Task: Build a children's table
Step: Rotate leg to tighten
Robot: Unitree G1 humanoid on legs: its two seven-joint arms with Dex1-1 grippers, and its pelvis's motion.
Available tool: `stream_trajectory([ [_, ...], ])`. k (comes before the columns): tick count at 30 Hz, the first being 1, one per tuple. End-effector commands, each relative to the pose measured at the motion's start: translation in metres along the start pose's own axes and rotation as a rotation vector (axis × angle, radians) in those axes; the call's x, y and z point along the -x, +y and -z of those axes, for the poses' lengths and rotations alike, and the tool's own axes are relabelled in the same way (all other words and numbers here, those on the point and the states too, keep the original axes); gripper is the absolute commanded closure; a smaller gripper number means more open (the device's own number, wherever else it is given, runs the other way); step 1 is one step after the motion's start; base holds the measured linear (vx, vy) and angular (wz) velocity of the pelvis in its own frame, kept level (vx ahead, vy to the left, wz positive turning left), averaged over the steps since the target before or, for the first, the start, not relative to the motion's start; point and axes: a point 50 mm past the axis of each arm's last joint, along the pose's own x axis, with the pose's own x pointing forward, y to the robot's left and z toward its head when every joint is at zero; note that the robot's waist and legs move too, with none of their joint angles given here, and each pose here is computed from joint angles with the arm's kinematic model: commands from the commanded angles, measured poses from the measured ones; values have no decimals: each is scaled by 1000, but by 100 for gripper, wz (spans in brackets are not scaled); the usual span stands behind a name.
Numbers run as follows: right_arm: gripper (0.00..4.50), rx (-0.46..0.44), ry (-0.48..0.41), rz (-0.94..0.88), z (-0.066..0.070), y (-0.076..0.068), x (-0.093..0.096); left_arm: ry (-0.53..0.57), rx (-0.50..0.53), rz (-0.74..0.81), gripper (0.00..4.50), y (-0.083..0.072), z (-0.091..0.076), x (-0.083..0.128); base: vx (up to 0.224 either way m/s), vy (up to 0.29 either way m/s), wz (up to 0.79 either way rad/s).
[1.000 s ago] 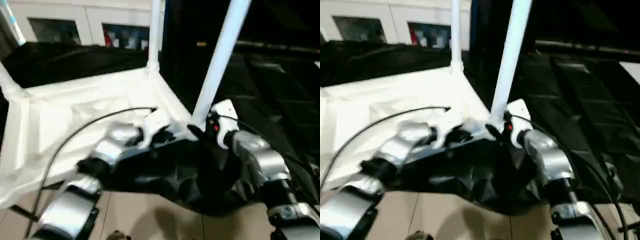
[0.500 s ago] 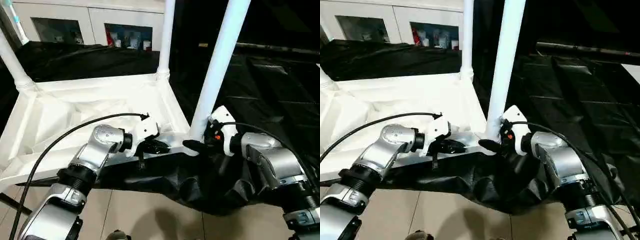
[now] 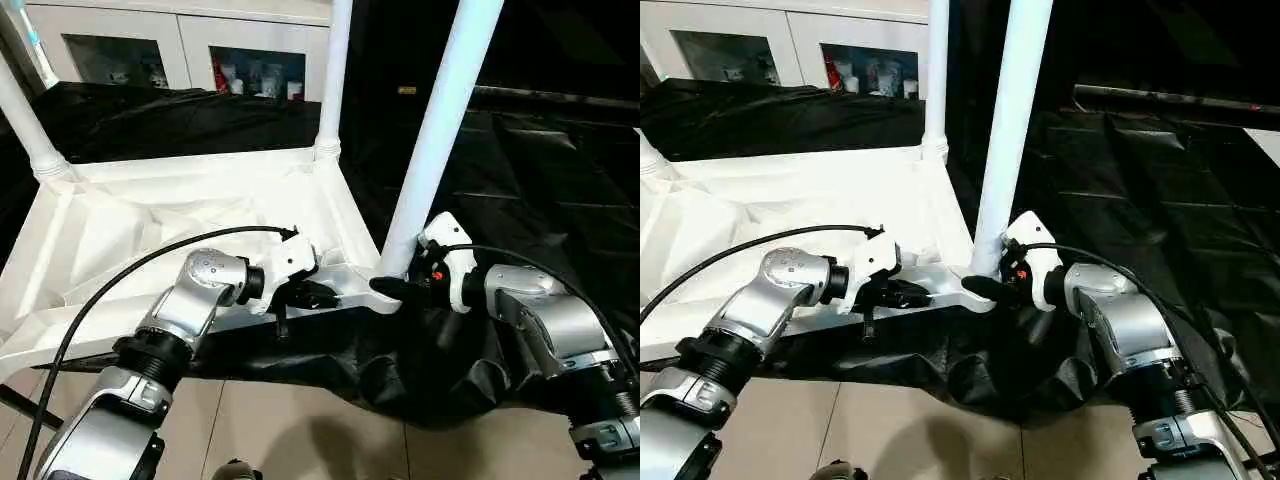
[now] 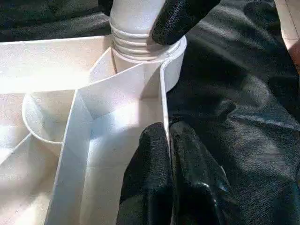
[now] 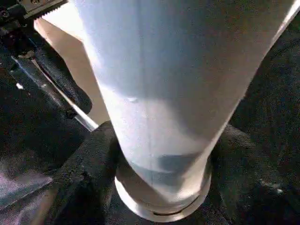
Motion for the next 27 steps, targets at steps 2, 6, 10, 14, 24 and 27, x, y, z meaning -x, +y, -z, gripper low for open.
stream_trajectory([
  [2,185,-31,-6,5,5,4,-4,-44,-69,-28,450,5,-21,-5,0,0,0],
  [6,195,-81,-25,92,9,2,-13,-30,-52,-118,450,13,-22,-8,0,0,0],
  [10,201,-312,-102,475,19,-10,-42,9,56,-426,450,37,-29,-26,0,0,0],
  [14,205,-507,-177,677,13,-7,-70,34,112,-563,450,38,-38,-51,0,0,0],
  [24,139,-372,-248,608,-14,-3,-83,-21,25,-447,450,30,-47,-63,0,0,0],
  [27,108,-362,-258,613,-16,-5,-82,-29,17,-430,450,29,-47,-63,0,0,0],
])
